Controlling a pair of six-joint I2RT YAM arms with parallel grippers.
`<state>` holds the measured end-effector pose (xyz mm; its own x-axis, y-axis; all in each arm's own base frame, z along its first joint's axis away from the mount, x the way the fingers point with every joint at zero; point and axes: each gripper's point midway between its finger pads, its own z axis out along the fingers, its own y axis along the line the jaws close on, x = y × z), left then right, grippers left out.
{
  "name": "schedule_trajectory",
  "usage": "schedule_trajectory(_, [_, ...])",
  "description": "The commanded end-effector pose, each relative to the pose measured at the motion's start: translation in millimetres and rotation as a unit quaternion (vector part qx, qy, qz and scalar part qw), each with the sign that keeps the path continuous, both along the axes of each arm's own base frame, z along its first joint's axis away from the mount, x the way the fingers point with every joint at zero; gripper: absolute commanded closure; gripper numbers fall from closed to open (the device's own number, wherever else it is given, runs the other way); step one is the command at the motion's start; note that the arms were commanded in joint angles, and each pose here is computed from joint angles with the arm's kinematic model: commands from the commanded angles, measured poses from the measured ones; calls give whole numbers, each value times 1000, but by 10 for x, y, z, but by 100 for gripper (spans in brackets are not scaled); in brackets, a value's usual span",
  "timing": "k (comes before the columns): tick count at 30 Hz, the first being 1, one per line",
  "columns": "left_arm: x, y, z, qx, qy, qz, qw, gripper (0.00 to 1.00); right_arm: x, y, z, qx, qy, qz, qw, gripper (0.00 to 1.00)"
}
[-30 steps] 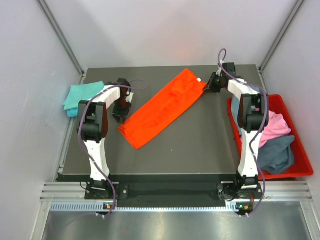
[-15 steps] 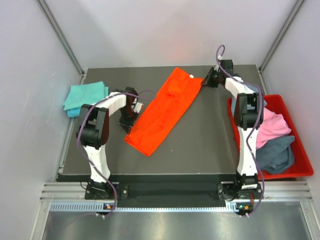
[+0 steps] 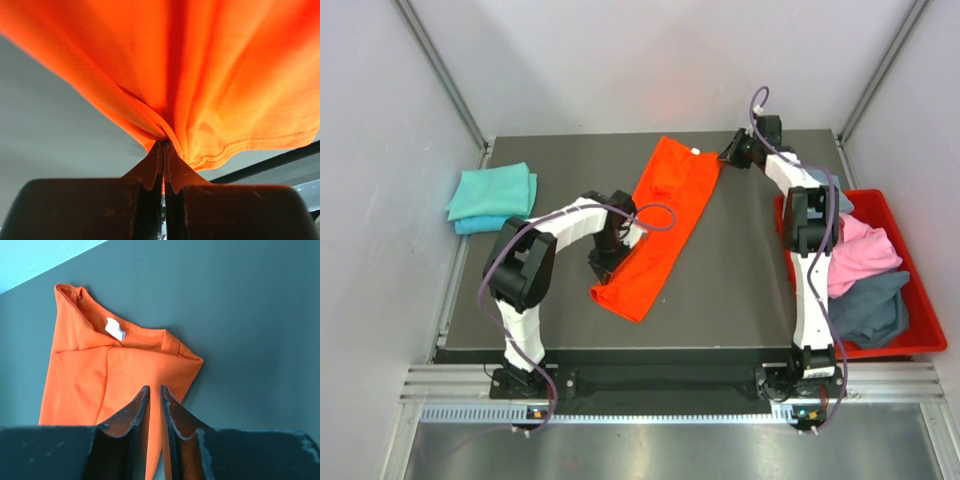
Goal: Fold and stack the t-shirts
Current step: Fold the tshirt
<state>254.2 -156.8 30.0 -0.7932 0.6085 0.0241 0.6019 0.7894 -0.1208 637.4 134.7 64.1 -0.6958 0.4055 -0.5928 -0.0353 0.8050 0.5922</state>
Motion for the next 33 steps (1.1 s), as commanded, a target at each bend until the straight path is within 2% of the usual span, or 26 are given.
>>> schedule_trajectory(1, [-123,-123,148,-13,3,-28,1000,100,134,111,314,8,-47,4,999,82])
schedule_trajectory(3, [-164,-186,149,-15,3,-37,999,100,114,66,402,4,-52,1,999,71])
schedule_trajectory(6, [-156,-192,145,-11,-1,-33,999,100,77,53,553,8,-61,8,998,63])
schedule_trajectory(13, [-90,-51,299,20,-41,-22,999,100,0,-33,616,4,-60,10,998,60])
schedule_trajectory(14, [-40,52,331,45,-60,-21,997,100,-35,-41,596,3,-55,11,998,60])
schedule_trajectory(15, [-29,113,385,55,-77,-20,995,93,-49,-31,603,3,-55,13,998,60])
schedule_trajectory(18, [180,262,630,90,-149,-16,985,85,-106,-47,565,-5,-48,15,999,60])
schedule_trajectory(20, [314,194,839,75,-180,-22,980,85,-143,-53,546,-7,-43,15,999,60])
schedule_trajectory(23, [339,-43,1017,20,-179,-35,983,83,-188,-53,511,-14,-38,17,999,60])
schedule_trajectory(24, [268,-201,1033,-10,-166,-49,985,82,-196,-66,500,-17,-37,18,999,59])
schedule_trajectory(26, [59,-468,996,-46,-139,-98,984,74,-227,-71,475,-23,-32,20,999,60])
schedule_trajectory(29, [-283,-713,866,-51,-105,-163,980,61,-264,-82,471,-27,-30,21,999,59])
schedule_trajectory(32, [-507,-828,763,-58,-78,-196,976,52,-304,-92,502,-31,-30,22,999,59])
schedule_trajectory(33, [-587,-867,742,-56,-72,-210,974,52,-309,-107,508,-34,-31,22,999,59])
